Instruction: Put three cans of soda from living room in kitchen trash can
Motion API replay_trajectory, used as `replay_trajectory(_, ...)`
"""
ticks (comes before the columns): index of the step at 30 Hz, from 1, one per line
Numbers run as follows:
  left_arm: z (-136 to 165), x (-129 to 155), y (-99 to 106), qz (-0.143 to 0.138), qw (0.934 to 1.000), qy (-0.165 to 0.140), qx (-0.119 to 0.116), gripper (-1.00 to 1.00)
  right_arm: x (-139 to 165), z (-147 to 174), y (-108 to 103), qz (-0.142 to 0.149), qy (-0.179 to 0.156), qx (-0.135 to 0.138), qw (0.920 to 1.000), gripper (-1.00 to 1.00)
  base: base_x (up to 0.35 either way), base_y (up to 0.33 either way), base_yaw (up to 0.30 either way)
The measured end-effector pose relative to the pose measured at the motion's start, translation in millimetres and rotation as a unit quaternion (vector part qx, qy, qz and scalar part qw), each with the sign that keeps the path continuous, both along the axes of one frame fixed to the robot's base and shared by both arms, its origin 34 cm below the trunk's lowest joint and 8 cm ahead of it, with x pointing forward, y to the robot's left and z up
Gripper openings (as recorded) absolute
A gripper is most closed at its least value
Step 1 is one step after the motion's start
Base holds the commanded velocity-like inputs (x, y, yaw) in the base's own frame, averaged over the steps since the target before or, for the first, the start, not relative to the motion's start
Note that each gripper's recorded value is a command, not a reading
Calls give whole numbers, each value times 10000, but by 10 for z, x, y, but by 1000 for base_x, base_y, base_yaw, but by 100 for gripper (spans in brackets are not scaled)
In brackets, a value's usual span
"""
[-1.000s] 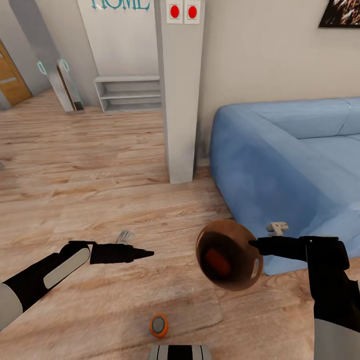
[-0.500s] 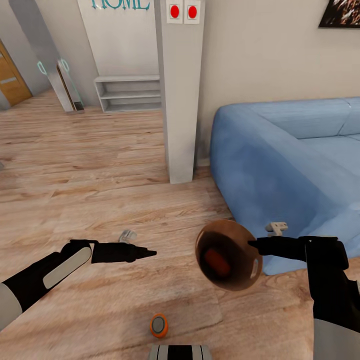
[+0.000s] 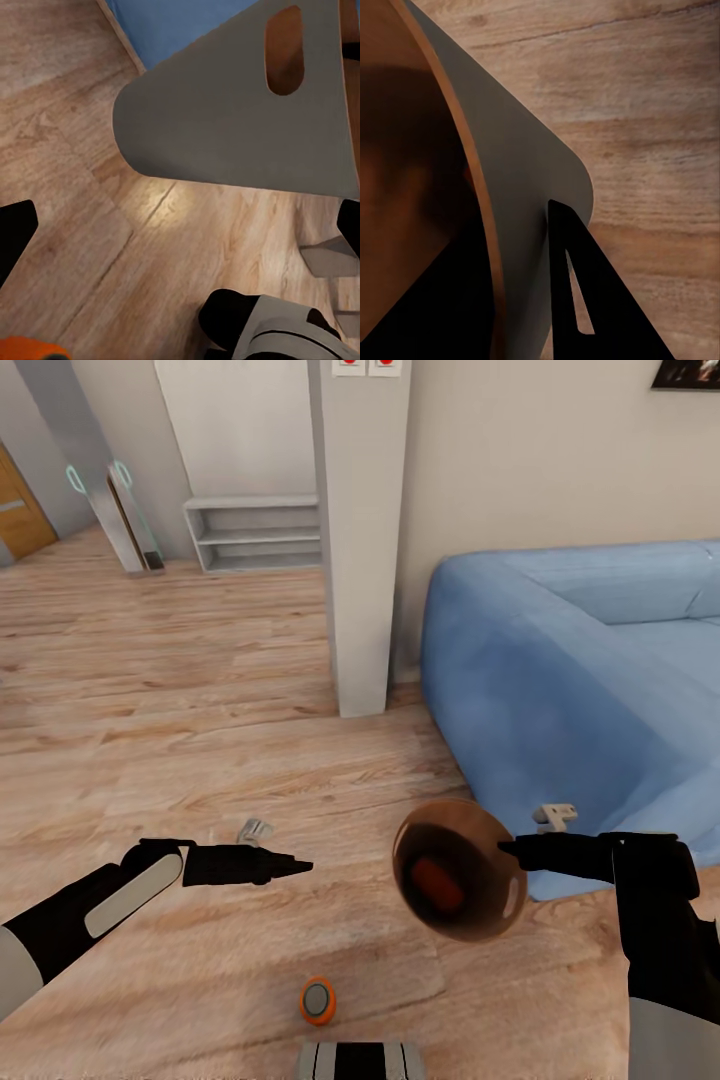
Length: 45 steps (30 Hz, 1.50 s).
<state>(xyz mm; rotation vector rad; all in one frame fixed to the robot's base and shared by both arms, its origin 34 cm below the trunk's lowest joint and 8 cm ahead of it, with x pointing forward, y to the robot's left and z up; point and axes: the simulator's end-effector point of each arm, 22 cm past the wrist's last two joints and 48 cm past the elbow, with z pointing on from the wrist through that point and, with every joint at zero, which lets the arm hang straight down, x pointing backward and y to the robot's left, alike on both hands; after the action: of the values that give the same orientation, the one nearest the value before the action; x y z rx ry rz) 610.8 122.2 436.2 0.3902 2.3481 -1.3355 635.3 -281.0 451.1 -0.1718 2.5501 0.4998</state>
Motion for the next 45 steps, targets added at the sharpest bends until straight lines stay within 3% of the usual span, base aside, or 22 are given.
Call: replay_trajectory(45, -467, -62, 154, 50, 9992, 394, 86, 100, -65, -470, -8, 4, 403, -9, 9992, -100, 0, 0, 0)
